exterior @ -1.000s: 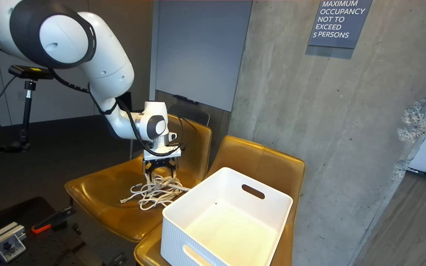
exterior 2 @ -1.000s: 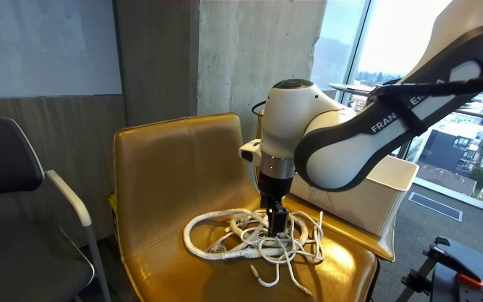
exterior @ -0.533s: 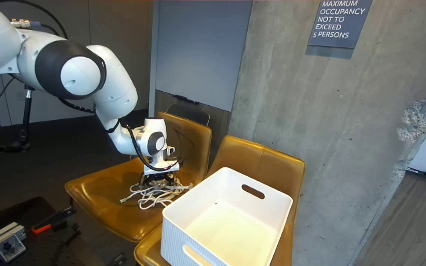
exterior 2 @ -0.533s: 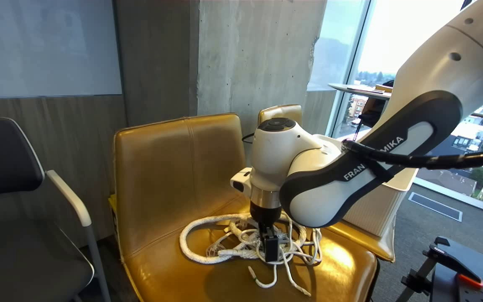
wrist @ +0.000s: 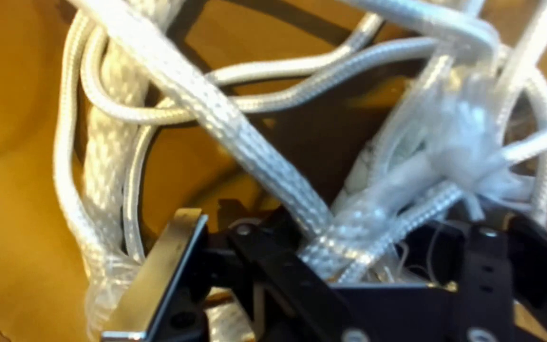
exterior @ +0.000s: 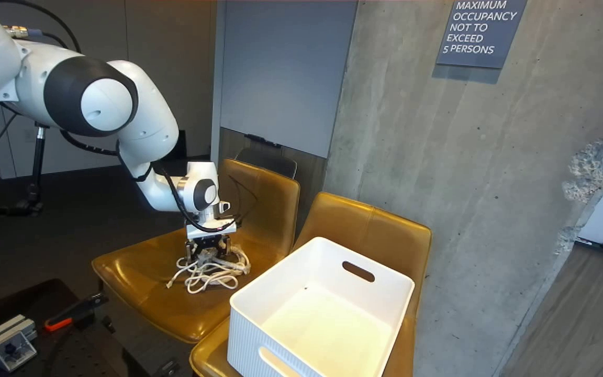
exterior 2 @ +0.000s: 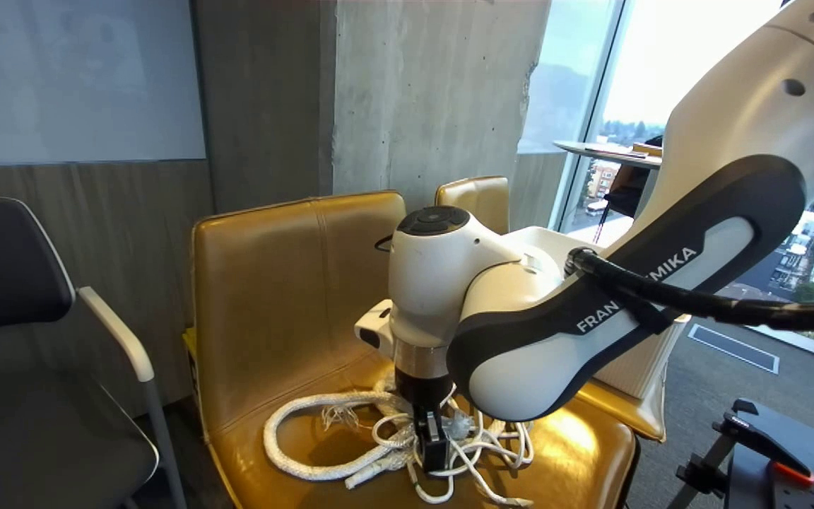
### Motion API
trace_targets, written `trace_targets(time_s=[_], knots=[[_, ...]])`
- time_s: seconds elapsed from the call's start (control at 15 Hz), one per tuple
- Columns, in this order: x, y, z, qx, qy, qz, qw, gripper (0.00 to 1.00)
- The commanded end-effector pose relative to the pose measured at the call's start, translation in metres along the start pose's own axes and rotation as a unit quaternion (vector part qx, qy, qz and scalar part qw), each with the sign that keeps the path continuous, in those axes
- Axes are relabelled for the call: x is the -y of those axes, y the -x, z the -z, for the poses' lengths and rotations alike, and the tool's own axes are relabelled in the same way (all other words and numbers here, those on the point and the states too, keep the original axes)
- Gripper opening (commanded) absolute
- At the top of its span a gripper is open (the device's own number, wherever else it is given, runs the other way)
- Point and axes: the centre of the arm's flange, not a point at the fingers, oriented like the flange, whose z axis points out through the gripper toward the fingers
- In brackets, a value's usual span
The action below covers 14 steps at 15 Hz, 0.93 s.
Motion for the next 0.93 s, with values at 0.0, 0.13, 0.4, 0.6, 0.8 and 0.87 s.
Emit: trace_targets(time_s=[0.0,0.13,0.4,0.6,0.8,0.87], knots=[[0.03,-0.014,0.045,0.024,0.003,0.005,0.9997,0.05],[0.034,-0.019,0.078,0.033,0.013,0.002,0.9994,0.0],[0.022,-0.013,0.165,0.045,0.041,-0.017,0.998,0.04],[-0.004,0.006,0.235,0.048,0.069,-0.039,0.9957,0.04],[-0.032,0.027,0.309,0.041,0.104,-0.069,0.9913,0.04],[-0.042,0.038,0.334,0.038,0.117,-0.082,0.9891,0.04]])
